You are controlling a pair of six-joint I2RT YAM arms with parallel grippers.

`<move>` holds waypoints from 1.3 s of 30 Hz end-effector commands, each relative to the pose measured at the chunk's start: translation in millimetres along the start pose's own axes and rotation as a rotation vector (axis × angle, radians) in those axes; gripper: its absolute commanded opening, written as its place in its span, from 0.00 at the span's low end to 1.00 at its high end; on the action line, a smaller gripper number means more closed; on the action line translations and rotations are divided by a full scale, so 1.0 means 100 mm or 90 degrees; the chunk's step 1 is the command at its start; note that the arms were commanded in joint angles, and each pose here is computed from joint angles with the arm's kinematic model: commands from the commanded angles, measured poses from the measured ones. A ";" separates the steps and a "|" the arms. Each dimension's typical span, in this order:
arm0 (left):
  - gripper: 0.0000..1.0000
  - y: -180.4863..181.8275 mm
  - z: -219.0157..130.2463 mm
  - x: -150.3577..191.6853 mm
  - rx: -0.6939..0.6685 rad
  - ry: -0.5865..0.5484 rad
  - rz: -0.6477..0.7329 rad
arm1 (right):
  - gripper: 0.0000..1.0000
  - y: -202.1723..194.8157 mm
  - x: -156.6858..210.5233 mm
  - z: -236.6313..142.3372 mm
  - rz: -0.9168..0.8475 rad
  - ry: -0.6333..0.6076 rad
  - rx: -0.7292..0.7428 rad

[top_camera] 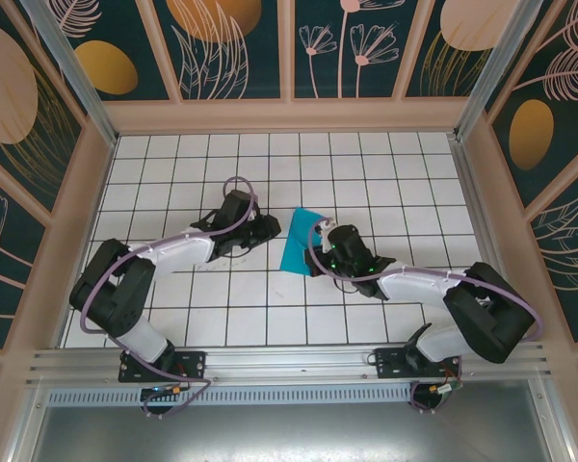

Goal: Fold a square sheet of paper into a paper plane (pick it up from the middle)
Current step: Fold the triangle a second time at the center of the table.

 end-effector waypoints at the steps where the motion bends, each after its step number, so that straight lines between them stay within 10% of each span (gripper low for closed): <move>1: 0.31 0.01 0.03 0.14 0.020 0.035 0.023 | 0.00 0.12 -0.08 -0.08 0.051 -0.021 -0.137; 17: 0.18 -0.16 0.41 0.57 0.045 0.162 0.067 | 0.00 -0.16 0.01 -0.11 0.141 -0.018 -0.155; 39: 0.09 0.34 0.55 0.62 -0.127 0.144 0.079 | 0.00 -0.41 0.07 0.08 0.155 0.052 -0.070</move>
Point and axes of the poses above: each hand's point on the last joint's axis, 136 mm out from that joint toward the fingers, its own z axis out along the fingers, its own y axis along the line the jaws close on, x = y × z, the point moved 7 cm from there along -z, back along the fingers, and after that the axes turned 7 degrees about -z, right-handed, at the moved point
